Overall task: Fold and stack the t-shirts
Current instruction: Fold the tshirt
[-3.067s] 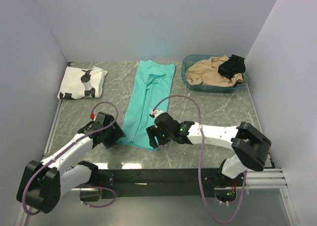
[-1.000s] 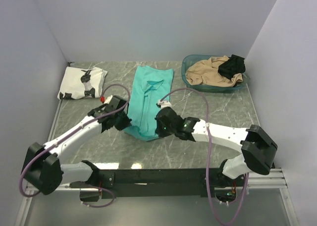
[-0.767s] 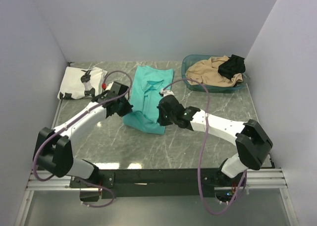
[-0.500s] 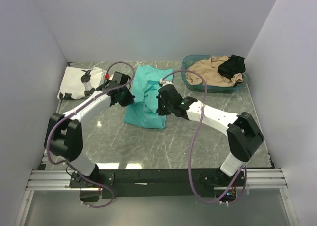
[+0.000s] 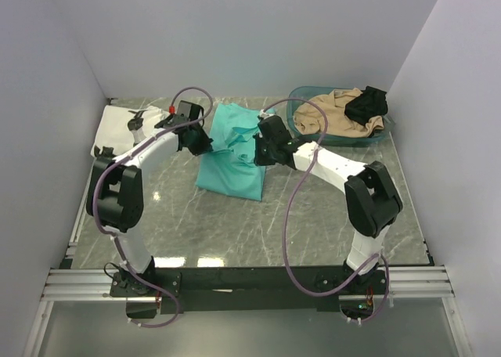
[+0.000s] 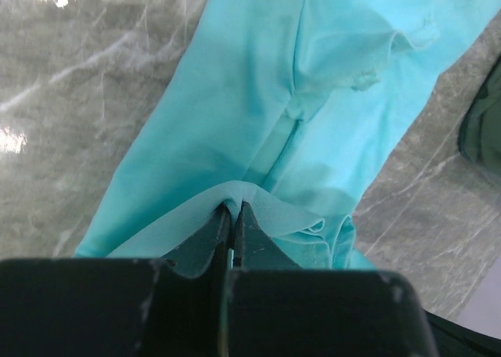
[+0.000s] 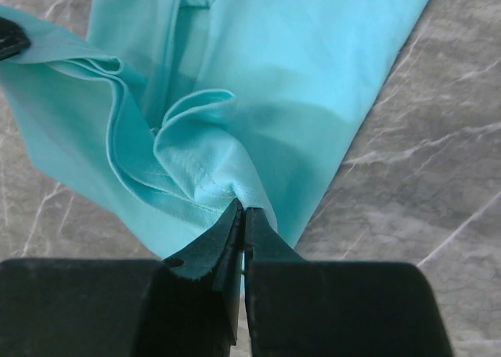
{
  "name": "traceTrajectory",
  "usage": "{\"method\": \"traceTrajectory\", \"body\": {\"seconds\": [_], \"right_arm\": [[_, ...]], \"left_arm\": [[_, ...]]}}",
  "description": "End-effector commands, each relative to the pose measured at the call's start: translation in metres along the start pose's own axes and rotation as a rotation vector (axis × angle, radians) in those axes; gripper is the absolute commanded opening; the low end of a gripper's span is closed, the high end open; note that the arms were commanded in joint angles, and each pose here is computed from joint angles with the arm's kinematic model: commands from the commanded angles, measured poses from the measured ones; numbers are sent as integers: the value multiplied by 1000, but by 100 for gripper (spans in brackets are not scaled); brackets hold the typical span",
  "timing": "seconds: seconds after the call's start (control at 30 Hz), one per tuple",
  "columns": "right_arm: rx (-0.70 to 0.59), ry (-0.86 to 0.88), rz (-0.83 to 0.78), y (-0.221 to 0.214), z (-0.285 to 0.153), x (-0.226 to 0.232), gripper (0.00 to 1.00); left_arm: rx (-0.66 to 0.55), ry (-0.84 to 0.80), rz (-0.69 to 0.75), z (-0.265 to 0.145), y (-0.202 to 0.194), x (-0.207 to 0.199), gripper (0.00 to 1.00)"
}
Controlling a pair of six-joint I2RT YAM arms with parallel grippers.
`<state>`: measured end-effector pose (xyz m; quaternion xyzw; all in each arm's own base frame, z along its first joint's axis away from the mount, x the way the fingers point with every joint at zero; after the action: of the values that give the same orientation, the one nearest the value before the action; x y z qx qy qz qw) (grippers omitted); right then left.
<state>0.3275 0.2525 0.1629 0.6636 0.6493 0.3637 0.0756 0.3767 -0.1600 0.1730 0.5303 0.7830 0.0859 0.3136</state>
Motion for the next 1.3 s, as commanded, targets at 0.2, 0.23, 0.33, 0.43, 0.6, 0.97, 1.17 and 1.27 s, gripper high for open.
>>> {"method": "traceTrajectory", "body": {"seconds": [0.2,0.23,0.33,0.43,0.6,0.97,1.17,1.27], "right_arm": [[-4,50,8,29,17,-1,6],[-3,49,14,30,20,-2,6],[-1,47,29,33,26,-5,8],[3,39,49,37,34,-10,11],[-4,24,69,50,42,-14,34],[-16,205,83,37,-4,5,86],[64,310,87,7,3,18,88],[99,314,98,4,19,20,88]], "left_arm": [[-51,-63,82,14,28,-17,1],[-52,-59,89,15,32,-18,1],[-41,-33,88,25,35,-16,1],[-24,-18,86,37,35,-12,1],[-1,-41,109,45,39,-15,28],[-86,-144,126,-10,39,-22,99],[-9,-229,91,-7,3,-12,100],[48,-267,78,4,-12,-11,99]]}}
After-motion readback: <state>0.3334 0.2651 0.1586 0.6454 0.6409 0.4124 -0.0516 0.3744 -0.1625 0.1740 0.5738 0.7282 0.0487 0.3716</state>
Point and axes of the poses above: each gripper's point midway between its finger pads, its own z axis out along the fingers, its own x axis along the line the jaws close on, y = z × x, the point moved 8 cm from there along -z, back along the fingers, and after that the axes turned 10 degrees about z, right-handed, at the moved point
